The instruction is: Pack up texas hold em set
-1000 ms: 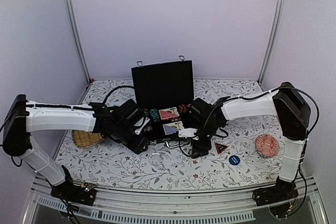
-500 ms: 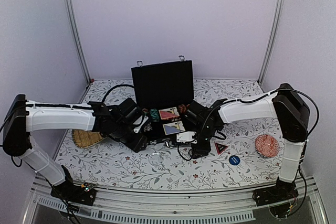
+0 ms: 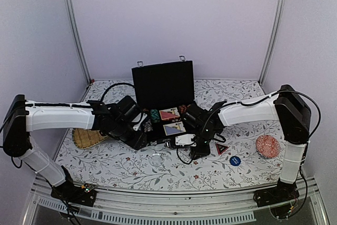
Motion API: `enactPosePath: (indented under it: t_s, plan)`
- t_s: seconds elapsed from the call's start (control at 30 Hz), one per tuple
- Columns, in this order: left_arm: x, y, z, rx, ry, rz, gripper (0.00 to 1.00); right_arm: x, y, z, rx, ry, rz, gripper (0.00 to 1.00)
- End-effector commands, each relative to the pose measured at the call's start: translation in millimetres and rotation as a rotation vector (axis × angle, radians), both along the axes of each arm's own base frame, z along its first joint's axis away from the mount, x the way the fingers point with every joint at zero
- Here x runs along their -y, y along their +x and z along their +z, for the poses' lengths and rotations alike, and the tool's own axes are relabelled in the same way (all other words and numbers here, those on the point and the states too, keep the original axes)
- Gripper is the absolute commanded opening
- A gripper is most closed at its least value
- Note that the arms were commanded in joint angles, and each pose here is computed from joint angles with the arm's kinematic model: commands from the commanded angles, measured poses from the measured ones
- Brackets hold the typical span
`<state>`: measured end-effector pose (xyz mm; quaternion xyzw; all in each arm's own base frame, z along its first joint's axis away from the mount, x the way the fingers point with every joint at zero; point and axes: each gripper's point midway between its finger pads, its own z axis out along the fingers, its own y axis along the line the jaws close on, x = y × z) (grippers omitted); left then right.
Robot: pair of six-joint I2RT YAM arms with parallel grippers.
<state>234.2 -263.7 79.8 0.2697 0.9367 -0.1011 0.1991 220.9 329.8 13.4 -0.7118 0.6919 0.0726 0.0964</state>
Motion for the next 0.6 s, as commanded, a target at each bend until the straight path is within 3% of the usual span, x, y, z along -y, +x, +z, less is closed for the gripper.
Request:
enactPosePath:
  t_s: [0.0, 0.57]
  plan:
    - [15, 14, 23, 0.026, -0.111, 0.023, 0.54, 16, -5, -13, 0.005, -0.068, -0.011, 0.35]
    - [62, 43, 50, -0.113, -0.561, 0.086, 0.56, -4, 14, 52, 0.070, 0.112, -0.048, 0.33]
